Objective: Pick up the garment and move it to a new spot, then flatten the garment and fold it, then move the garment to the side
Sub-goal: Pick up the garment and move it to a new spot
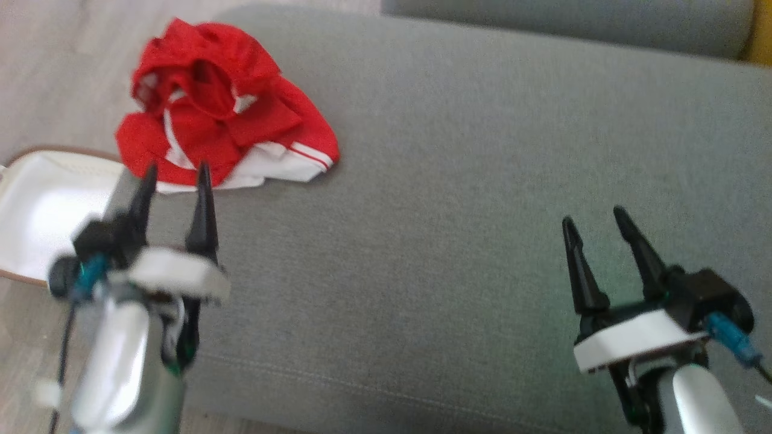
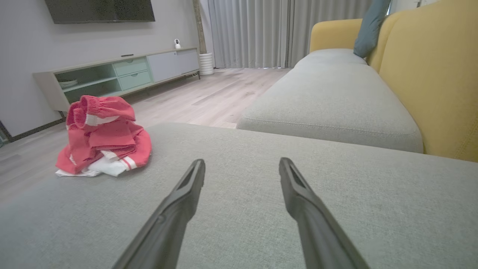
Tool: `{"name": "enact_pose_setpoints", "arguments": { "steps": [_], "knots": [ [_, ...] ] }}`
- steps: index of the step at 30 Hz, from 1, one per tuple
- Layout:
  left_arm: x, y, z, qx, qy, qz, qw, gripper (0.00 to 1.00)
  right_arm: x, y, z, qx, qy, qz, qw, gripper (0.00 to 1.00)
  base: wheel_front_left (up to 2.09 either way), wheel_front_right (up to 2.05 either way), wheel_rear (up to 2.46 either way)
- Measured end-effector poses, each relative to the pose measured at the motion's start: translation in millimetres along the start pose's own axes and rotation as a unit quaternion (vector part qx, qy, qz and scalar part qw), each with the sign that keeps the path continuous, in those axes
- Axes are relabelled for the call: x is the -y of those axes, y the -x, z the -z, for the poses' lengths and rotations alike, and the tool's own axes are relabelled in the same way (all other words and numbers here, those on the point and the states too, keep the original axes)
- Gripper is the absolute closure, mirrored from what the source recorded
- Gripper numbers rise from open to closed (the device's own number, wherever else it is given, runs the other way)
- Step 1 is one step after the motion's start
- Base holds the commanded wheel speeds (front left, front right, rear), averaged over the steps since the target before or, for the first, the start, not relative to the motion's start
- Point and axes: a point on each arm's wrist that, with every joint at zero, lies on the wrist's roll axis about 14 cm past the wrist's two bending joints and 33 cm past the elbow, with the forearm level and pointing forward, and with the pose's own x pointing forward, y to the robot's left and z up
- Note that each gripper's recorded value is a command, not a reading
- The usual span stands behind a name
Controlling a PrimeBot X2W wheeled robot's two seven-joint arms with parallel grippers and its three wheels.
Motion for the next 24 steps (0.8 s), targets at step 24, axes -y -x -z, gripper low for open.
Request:
{"name": "enact_pose_setpoints", "arguments": {
  "steps": [24],
  "knots": [
    [-19, -159, 102, -0.238, -0.033, 0.009, 0.971, 0.00, 70, -33, 63, -0.064, -0.013, 0.072, 0.995, 0.00, 0.00, 0.00, 0.00]
  ]
}}
